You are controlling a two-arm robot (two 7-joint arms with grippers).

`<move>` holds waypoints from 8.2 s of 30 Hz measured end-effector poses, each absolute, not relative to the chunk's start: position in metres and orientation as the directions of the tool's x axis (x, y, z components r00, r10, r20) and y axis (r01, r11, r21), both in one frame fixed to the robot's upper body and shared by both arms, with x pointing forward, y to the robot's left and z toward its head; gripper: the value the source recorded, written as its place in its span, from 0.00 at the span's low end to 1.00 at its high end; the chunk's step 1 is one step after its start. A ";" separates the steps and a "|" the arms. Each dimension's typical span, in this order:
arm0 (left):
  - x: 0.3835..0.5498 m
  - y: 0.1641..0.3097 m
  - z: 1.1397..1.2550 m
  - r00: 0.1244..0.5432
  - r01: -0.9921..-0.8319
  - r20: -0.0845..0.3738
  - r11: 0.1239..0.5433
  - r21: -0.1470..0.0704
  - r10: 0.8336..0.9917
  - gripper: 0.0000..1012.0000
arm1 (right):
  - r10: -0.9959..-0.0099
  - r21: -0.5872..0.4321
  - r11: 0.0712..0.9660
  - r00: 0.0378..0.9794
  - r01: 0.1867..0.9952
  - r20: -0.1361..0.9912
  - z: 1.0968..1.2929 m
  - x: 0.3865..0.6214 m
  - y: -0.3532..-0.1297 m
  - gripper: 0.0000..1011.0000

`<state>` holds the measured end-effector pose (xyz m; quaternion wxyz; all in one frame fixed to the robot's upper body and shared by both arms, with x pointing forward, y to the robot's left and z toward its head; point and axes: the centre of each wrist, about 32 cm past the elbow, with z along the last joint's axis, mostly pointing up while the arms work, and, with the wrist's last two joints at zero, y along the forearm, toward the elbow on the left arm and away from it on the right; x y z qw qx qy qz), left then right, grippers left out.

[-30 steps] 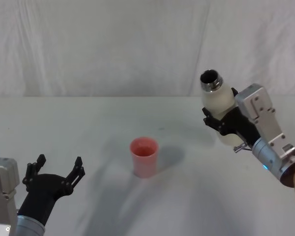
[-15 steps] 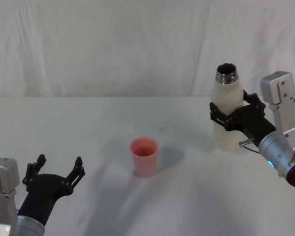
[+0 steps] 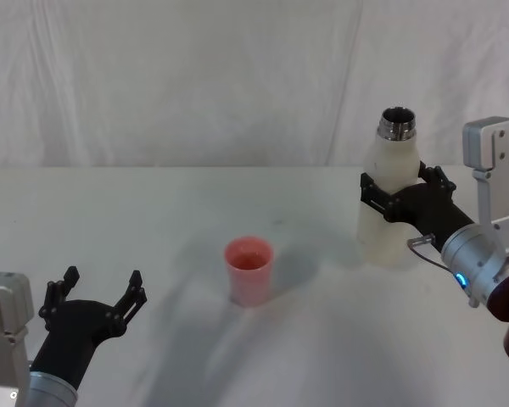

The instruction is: Grasp the thermos with one hand and pour water into the cup lid.

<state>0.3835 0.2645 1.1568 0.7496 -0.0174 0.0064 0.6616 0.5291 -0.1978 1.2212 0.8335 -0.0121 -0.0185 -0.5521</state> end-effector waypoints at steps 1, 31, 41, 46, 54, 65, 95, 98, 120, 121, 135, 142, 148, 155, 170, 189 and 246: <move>0.384 0.265 1.157 0.124 -0.992 -0.033 0.124 -0.018 0.992 0.99 | -0.920 -0.001 0.390 0.390 0.921 0.041 1.221 0.529 -0.197 0.94; 0.384 0.265 1.157 0.124 -0.992 -0.033 0.124 -0.018 0.992 0.99 | -0.930 -0.017 0.368 0.368 0.930 0.013 1.203 0.545 -0.182 0.94; 0.384 0.265 1.157 0.124 -0.992 -0.033 0.124 -0.018 0.992 0.99 | -0.931 -0.015 0.364 0.364 0.931 0.012 1.200 0.549 -0.176 0.94; 0.384 0.265 1.157 0.125 -0.992 -0.033 0.124 -0.018 0.992 0.99 | -0.932 -0.018 0.363 0.363 0.932 0.013 1.199 0.549 -0.176 0.94; 0.384 0.265 1.157 0.124 -0.992 -0.033 0.124 -0.018 0.992 0.99 | -0.932 -0.021 0.362 0.362 0.932 0.013 1.198 0.550 -0.175 0.94; 0.384 0.265 1.157 0.125 -0.992 -0.033 0.124 -0.018 0.992 0.99 | -0.931 -0.028 0.363 0.364 0.931 0.017 1.195 0.549 -0.174 0.94; 0.384 0.265 1.157 0.124 -0.992 -0.033 0.124 -0.018 0.992 0.99 | -0.937 -0.039 0.350 0.350 0.936 0.007 1.195 0.549 -0.174 0.94; 0.384 0.265 1.157 0.125 -0.992 -0.033 0.124 -0.018 0.992 0.99 | -0.937 -0.040 0.349 0.349 0.936 0.005 1.195 0.549 -0.174 0.94; 0.384 0.265 1.157 0.125 -0.992 -0.033 0.124 -0.018 0.992 0.99 | -0.938 -0.044 0.347 0.347 0.937 0.001 1.195 0.548 -0.174 0.94; 0.384 0.265 1.157 0.124 -0.992 -0.033 0.124 -0.018 0.992 0.99 | -0.938 -0.044 0.346 0.347 0.937 0.001 1.195 0.548 -0.174 0.94; 0.384 0.265 1.157 0.124 -0.992 -0.033 0.124 -0.018 0.992 0.99 | -0.938 -0.043 0.346 0.347 0.937 0.002 1.195 0.548 -0.174 0.99; 0.384 0.265 1.157 0.125 -0.992 -0.033 0.124 -0.018 0.992 0.99 | -0.938 -0.043 0.346 0.347 0.937 0.002 1.195 0.548 -0.174 0.99; 0.384 0.265 1.157 0.124 -0.992 -0.033 0.124 -0.018 0.992 0.99 | -0.938 -0.043 0.346 0.347 0.937 0.002 1.195 0.548 -0.174 0.99; 0.384 0.265 1.157 0.124 -0.992 -0.033 0.124 -0.018 0.992 0.99 | -0.938 -0.043 0.346 0.347 0.937 0.002 1.195 0.548 -0.174 0.99; 0.384 0.265 1.157 0.125 -0.992 -0.033 0.124 -0.018 0.992 0.99 | -0.935 -0.055 0.355 0.354 0.933 -0.019 1.195 0.543 -0.175 0.99; 0.384 0.265 1.157 0.124 -0.992 -0.033 0.124 -0.018 0.992 0.99 | -0.931 -0.072 0.365 0.366 0.928 -0.011 1.194 0.537 -0.182 0.99; 0.384 0.265 1.157 0.125 -0.992 -0.033 0.124 -0.018 0.992 0.99 | -0.939 0.108 0.334 0.340 0.936 -0.045 1.175 0.454 -0.196 0.99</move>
